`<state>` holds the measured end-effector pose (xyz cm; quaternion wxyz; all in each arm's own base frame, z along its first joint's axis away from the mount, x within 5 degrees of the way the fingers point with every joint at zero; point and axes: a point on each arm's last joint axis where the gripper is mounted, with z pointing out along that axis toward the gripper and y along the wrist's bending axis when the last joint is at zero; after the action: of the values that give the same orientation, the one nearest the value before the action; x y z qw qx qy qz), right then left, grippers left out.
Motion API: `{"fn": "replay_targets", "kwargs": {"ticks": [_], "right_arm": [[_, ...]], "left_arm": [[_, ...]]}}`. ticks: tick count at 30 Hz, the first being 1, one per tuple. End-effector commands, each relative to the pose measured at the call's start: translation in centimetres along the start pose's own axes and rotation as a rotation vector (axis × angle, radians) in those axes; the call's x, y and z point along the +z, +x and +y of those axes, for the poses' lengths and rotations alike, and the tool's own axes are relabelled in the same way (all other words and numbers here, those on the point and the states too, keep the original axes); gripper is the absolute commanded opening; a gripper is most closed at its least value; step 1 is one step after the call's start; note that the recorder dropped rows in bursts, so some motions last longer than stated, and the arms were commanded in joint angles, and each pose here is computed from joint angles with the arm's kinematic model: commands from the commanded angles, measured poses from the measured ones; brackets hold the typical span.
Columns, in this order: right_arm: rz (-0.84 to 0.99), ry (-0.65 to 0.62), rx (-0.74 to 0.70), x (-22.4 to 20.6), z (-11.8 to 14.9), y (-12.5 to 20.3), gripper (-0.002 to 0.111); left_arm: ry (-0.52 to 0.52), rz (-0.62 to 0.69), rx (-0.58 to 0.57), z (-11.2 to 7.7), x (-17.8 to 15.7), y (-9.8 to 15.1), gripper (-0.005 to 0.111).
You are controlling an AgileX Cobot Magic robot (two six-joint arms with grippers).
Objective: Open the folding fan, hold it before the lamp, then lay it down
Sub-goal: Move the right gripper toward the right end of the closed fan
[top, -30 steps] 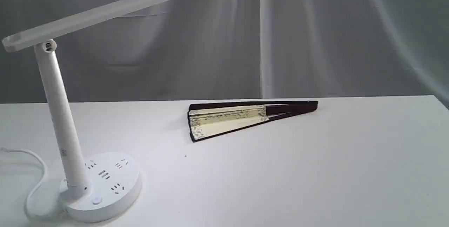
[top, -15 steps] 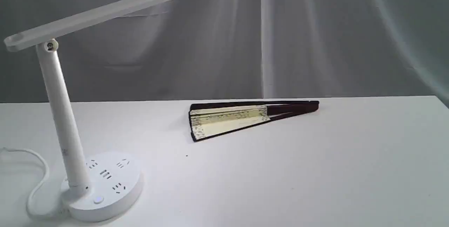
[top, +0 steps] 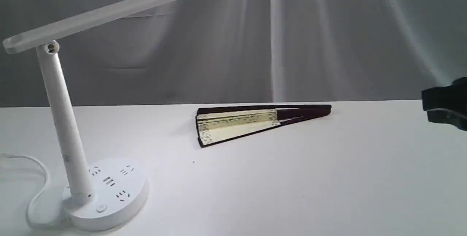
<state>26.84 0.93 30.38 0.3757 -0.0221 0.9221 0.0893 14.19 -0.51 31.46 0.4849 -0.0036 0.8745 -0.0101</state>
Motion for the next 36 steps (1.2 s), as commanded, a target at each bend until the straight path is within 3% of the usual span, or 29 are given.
{"fn": "replay_targets", "kwargs": {"ticks": [1, 9, 15, 19, 22, 26, 31, 36], "right_arm": [[0.027, -0.031, -0.02, 1.6, 0.0, -0.7, 0.039], [0.164, -0.101, -0.01, 5.3, -0.1, -2.7, 0.043], [0.191, -0.104, -0.011, 7.4, -0.5, -3.1, 0.043], [0.188, -0.103, -0.024, 7.6, -0.6, -3.1, 0.043], [0.184, -0.102, -0.031, 7.6, -0.6, -3.1, 0.043], [0.183, -0.103, -0.038, 7.6, -0.6, -3.1, 0.043], [0.183, -0.103, -0.038, 7.6, -0.6, -3.1, 0.043], [0.185, -0.099, -0.044, 7.6, -0.6, -3.1, 0.043]], "left_arm": [[0.016, 0.036, 0.011, -0.2, 1.2, 0.0, 0.034], [0.164, 0.126, 0.033, -1.7, 2.6, 0.5, 0.034], [0.209, 0.14, 0.071, -2.4, 2.8, 0.6, 0.034], [0.257, 0.135, 0.101, -3.3, 2.6, 0.7, 0.026], [0.313, 0.128, 0.169, -4.5, 2.4, 0.8, 0.019], [0.359, 0.128, 0.25, -5.8, 3.0, 1.0, 0.019], [0.396, 0.131, 0.416, -8.0, 5.4, 1.4, 0.019], [0.413, 0.137, 0.507, -9.6, 7.8, 2.1, 0.018]]}}
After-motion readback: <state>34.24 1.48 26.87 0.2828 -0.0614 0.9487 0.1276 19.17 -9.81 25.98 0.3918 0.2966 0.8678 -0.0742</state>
